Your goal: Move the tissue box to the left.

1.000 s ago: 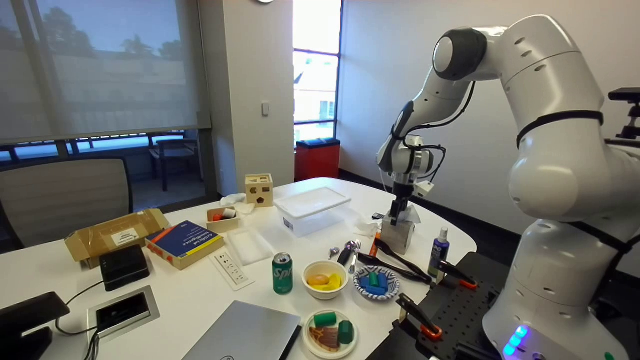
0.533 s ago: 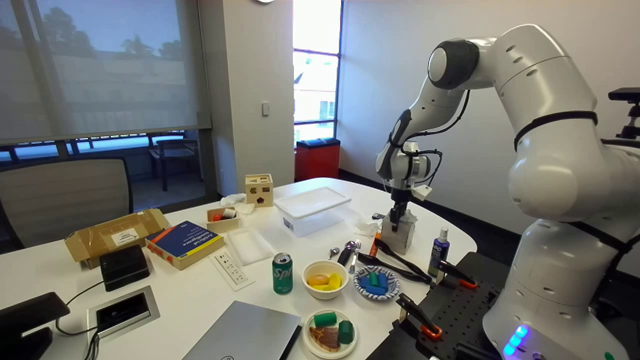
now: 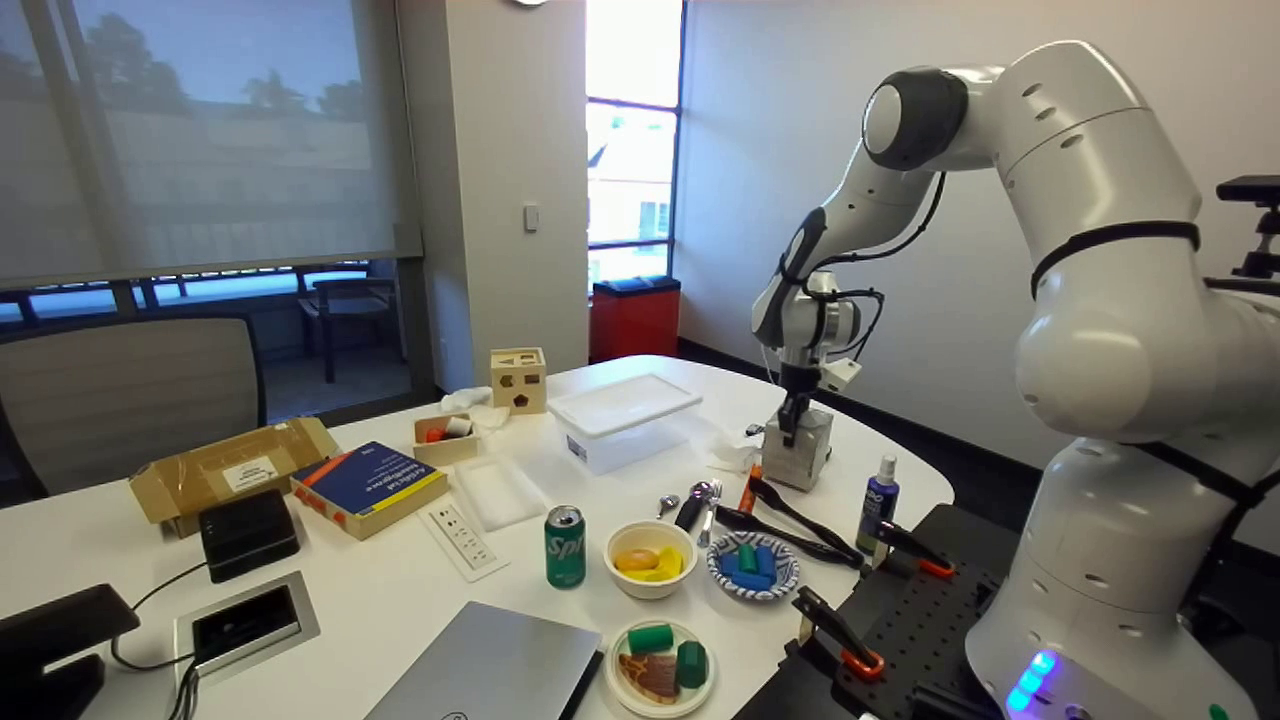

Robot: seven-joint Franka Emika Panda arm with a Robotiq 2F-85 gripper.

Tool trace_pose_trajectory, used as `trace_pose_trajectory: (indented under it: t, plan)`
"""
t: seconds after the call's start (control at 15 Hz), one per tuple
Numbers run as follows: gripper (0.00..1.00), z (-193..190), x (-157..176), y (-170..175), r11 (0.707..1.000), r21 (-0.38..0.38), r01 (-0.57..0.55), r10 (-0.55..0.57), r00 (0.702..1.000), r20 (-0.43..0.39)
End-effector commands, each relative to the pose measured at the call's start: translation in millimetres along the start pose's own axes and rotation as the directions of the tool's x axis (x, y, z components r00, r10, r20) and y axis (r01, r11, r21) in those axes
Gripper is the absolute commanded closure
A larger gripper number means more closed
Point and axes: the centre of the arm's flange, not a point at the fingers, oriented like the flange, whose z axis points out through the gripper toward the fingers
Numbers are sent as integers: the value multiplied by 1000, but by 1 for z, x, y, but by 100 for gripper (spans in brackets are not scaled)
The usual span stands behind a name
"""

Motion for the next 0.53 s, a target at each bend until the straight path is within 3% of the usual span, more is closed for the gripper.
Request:
trace_pose_trajectory:
  t: [0.0,0.47]
  plan:
    - [98,-48,16,-21,1000,-24,21,-21,999,-30]
    - [98,-99,80,-74,985,2,171,-171,984,-46]
